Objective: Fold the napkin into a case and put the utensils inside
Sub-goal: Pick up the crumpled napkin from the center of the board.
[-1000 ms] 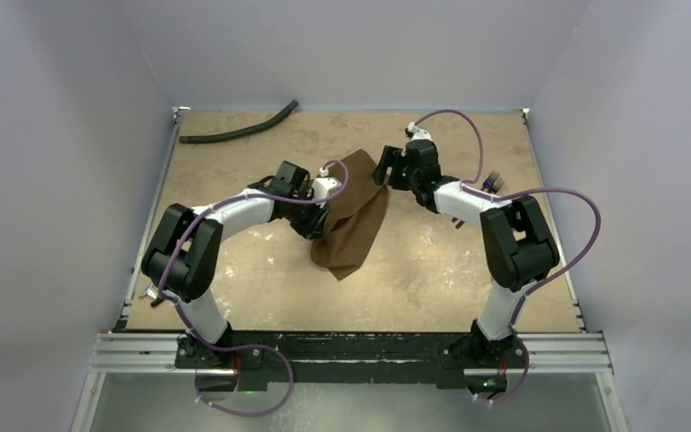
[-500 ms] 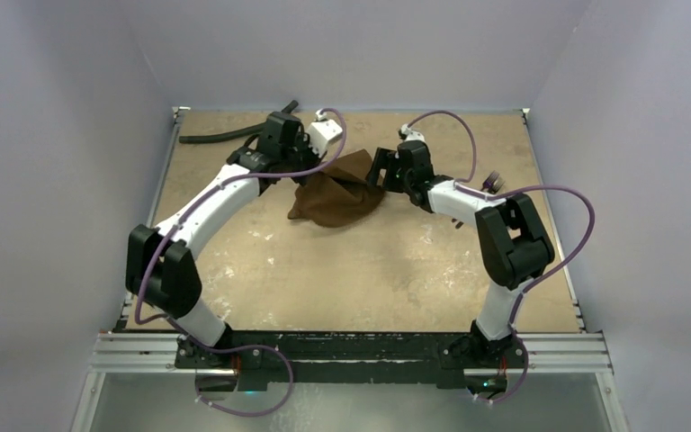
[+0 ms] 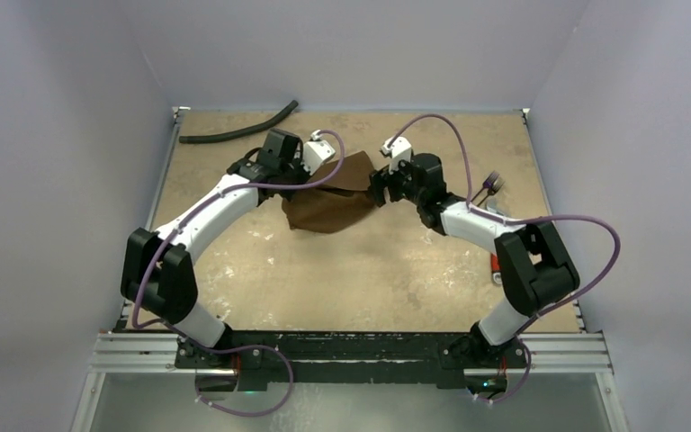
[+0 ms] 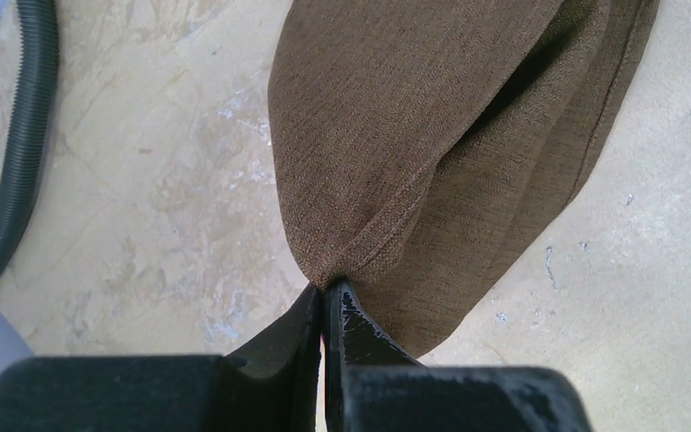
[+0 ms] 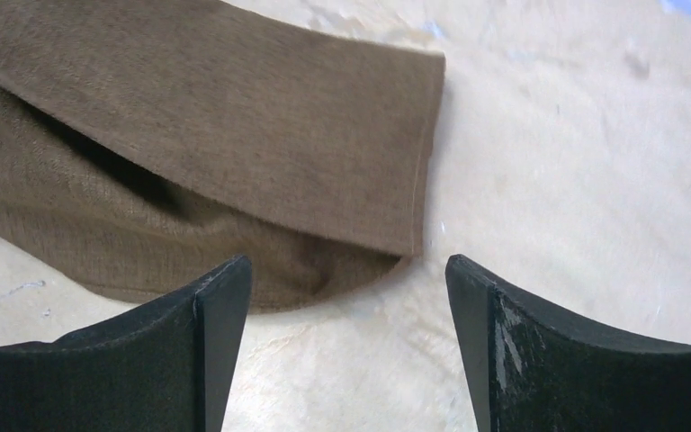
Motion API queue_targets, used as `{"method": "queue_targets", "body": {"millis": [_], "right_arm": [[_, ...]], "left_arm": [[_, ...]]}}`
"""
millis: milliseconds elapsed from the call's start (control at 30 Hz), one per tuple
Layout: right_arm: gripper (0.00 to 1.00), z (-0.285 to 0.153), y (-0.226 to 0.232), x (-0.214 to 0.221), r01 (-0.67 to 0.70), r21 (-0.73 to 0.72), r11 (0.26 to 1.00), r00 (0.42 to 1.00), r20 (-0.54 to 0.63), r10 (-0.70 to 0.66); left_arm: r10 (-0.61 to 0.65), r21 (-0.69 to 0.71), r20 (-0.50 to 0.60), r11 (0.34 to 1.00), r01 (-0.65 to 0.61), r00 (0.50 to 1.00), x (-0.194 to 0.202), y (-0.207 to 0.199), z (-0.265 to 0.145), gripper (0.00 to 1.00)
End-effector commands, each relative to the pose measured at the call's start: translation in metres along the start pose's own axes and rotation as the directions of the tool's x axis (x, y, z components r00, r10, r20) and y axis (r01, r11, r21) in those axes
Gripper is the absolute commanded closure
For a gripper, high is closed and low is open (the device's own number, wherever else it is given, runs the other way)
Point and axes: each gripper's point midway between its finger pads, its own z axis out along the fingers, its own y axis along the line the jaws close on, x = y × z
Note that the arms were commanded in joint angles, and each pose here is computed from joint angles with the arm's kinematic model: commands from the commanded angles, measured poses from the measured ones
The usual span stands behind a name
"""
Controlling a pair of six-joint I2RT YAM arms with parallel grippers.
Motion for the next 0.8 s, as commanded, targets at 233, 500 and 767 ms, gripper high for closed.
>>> {"method": "queue_targets", "body": {"millis": [233, 500, 767], "right_arm": [[0.25, 0.047, 0.015, -0.028, 0.323, -0.161, 0.933, 0.947, 0.049, -0.319], [0.21, 0.042, 0.030, -0.001, 0.420, -0.243, 0.874, 0.904, 0.025, -0.427], [0.17, 0.049, 0.014, 0.023, 0.481, -0.200, 0.854, 0.862, -0.069, -0.502]], "left_arm": [[0.023, -0.064, 0.073, 0.998, -0.019, 0.997, -0.011, 0.011, -0.025, 1.00], [0.043, -0.101, 0.049, 0.994, -0.038, 0.998, -0.005, 0.017, -0.018, 1.00], [0.057, -0.098, 0.049, 0.994, -0.052, 0.997, -0.003, 0.017, -0.012, 1.00]]}}
